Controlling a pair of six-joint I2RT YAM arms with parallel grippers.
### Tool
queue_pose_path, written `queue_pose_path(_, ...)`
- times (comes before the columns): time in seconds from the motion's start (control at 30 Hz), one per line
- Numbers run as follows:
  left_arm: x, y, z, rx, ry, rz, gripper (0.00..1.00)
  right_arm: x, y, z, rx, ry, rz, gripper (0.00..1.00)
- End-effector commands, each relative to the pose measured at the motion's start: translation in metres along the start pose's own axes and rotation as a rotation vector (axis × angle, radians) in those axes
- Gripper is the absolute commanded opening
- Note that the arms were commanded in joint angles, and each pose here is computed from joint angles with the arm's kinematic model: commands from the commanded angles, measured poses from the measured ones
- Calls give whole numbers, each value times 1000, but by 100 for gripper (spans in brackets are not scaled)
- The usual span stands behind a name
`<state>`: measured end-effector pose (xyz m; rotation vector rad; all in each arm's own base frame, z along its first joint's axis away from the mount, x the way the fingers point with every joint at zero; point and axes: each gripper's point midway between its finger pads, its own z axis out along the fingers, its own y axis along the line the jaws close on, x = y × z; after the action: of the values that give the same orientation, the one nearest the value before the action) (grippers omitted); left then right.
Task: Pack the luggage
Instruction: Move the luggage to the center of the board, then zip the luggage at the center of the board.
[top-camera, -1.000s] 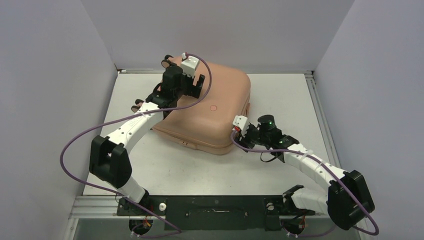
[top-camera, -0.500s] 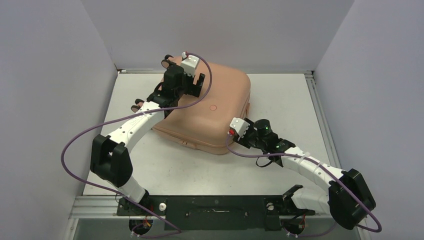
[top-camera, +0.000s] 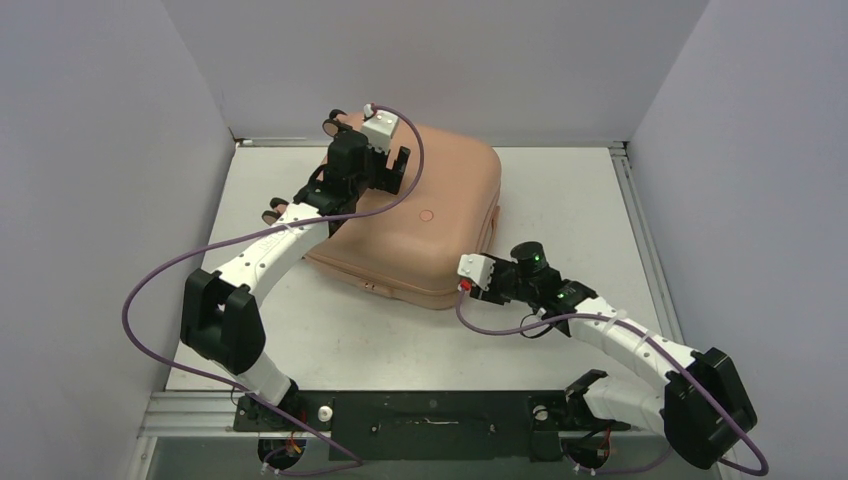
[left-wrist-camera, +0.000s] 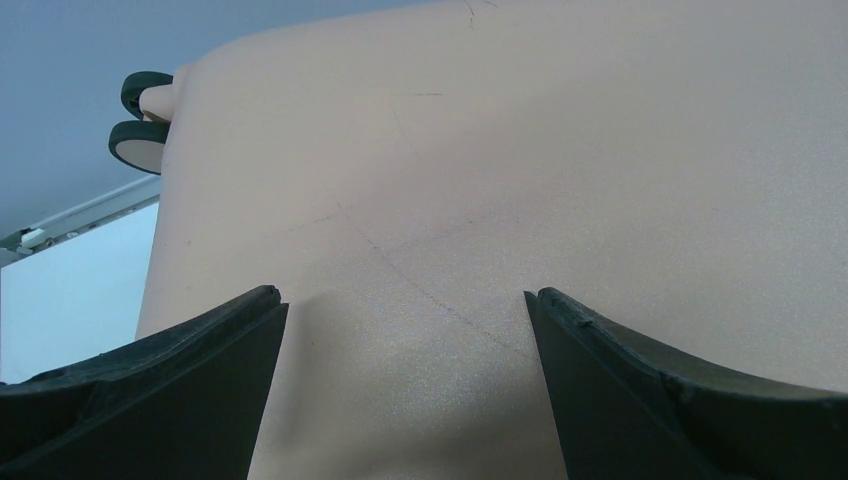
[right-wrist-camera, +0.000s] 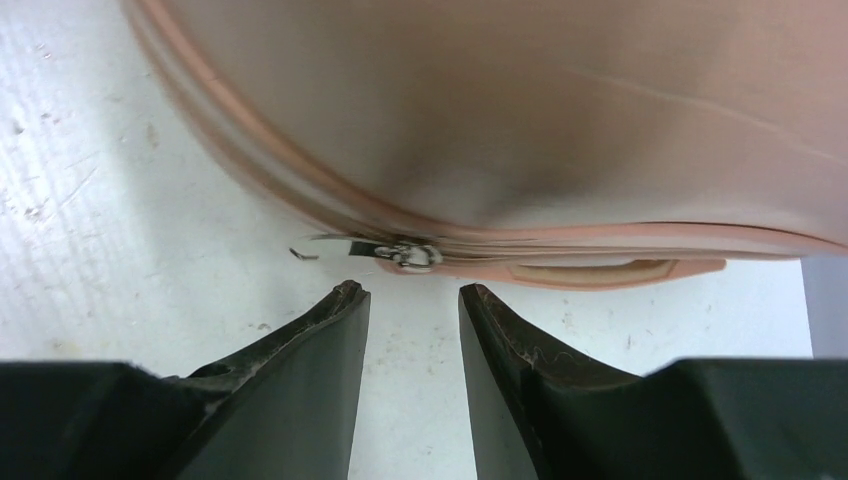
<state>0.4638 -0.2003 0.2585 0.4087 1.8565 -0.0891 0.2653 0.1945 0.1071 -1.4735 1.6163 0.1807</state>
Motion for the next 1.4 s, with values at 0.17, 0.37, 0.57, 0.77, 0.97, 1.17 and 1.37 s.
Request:
queue_pose_path(0.17,-5,5,-2,-28,-18,14,96,-8,-3,3,55,-92,-101,41)
queue_pose_path(0.37,-1,10,-1,-59,-13,26,96,-24,-11,3,124,-140,-108,42)
queue_pose_path(0.57,0,13,-1,-76,-9,33,96,-37,-9,12,156,-165,-101,45)
queue_pose_path(0.77,2,14,-2,-80,-9,42,96,-45,11,17,134,-167,-131,46)
queue_pose_path(0.97,2,14,-1,-80,-10,44,96,-46,2,15,191,-161,-85,47)
queue_pose_path(1.17,6,13,-1,-78,-4,42,96,-53,0,13,165,-165,-17,50)
queue_pose_path(1.37,9,11,2,-73,5,33,96,-48,-47,-2,428,-126,53,50)
